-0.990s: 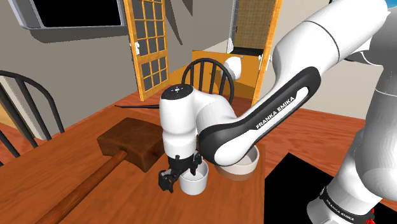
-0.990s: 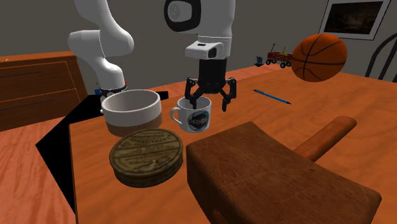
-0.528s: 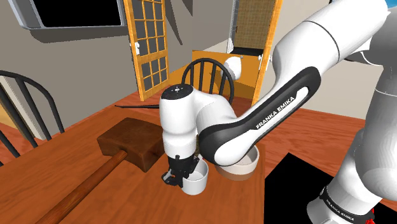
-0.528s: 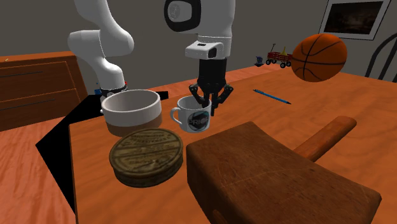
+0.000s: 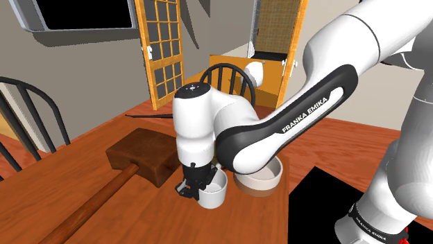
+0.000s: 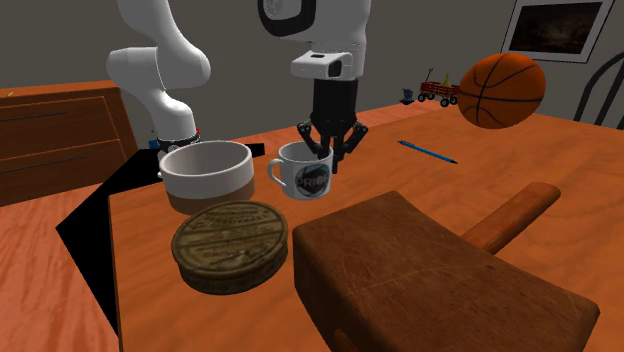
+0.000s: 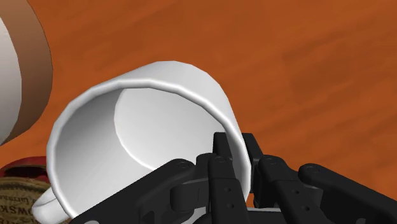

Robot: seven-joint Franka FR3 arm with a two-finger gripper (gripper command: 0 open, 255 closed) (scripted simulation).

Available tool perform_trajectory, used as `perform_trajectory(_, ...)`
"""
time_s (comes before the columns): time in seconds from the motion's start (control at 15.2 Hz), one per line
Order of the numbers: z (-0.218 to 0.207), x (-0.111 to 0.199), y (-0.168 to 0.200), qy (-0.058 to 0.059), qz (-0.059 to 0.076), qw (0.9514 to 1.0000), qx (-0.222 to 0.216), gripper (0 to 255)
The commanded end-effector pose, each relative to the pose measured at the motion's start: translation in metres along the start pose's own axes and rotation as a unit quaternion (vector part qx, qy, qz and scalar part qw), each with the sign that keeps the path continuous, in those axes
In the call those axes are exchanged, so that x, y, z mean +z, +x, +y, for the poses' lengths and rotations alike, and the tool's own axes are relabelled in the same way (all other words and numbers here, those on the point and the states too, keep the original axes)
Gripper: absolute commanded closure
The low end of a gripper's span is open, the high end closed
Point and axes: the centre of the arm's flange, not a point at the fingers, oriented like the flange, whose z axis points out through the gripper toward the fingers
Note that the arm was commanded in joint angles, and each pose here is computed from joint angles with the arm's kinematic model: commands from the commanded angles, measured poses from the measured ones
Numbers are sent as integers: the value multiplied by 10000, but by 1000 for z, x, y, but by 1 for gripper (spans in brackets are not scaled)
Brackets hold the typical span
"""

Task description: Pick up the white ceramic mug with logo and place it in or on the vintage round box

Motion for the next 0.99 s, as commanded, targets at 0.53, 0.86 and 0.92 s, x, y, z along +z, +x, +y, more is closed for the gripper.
perform_trajectory(0.53,3,-54,2,0,-1,10000,0,255)
perform_trajectory(0.86,4,-80,4,0,-1,10000,0,255)
perform_trajectory(0.92,5,-85,4,0,-1,10000,0,255)
